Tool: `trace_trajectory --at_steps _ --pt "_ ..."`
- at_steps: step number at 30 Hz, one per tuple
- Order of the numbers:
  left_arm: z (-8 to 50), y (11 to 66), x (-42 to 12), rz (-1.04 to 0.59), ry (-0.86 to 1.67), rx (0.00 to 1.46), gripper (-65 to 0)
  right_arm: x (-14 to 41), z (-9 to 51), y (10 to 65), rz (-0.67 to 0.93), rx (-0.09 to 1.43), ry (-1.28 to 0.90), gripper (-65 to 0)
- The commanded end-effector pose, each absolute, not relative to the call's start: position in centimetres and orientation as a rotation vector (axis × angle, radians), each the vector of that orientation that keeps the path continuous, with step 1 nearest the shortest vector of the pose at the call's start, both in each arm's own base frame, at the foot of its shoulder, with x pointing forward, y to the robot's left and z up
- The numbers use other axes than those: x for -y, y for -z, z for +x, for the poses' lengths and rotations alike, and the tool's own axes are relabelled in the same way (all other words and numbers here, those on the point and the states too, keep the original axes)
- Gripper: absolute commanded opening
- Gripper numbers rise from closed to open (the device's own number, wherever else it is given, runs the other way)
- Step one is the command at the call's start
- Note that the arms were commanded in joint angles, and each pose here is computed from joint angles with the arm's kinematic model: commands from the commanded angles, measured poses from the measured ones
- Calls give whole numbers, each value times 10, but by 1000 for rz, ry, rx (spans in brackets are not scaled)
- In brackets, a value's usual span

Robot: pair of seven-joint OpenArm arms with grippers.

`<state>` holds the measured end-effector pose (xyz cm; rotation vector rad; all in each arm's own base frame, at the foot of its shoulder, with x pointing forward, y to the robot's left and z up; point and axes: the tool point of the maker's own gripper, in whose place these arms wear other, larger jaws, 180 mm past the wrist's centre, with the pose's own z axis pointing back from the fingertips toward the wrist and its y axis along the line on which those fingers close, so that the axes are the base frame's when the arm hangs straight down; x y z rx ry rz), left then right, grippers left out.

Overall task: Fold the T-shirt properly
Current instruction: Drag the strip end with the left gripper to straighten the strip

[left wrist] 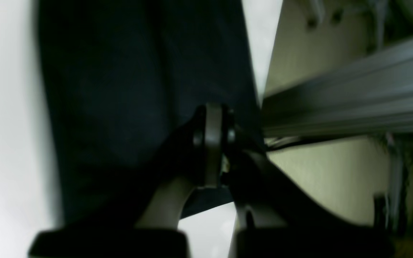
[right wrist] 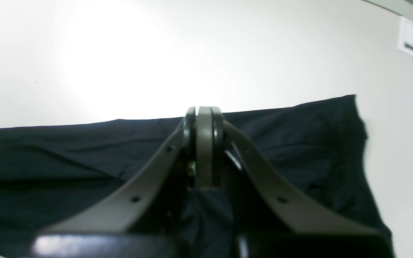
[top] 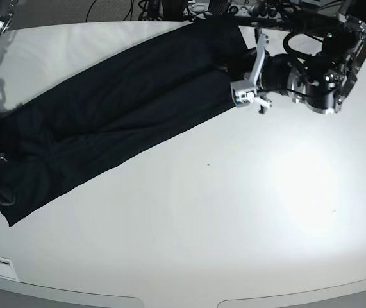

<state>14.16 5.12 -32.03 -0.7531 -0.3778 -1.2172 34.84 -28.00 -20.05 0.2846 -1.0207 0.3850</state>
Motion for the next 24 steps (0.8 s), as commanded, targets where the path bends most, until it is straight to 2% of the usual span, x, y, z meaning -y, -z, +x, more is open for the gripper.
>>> trace_trajectory --at_steps 1,7,17,24 --pt "141 321 -51 -732 1258 388 -650 283 354 179 265 1080 -405 -650" --pt "141 355 -58 -585 1335 371 -650 288 354 180 240 1070 -405 -650" --pt "146 425 -107 -504 1202 174 -650 294 354 170 226 1086 -404 -650" --pt "210 422 -134 -382 1156 218 -650 300 354 167 208 1082 -398 -650"
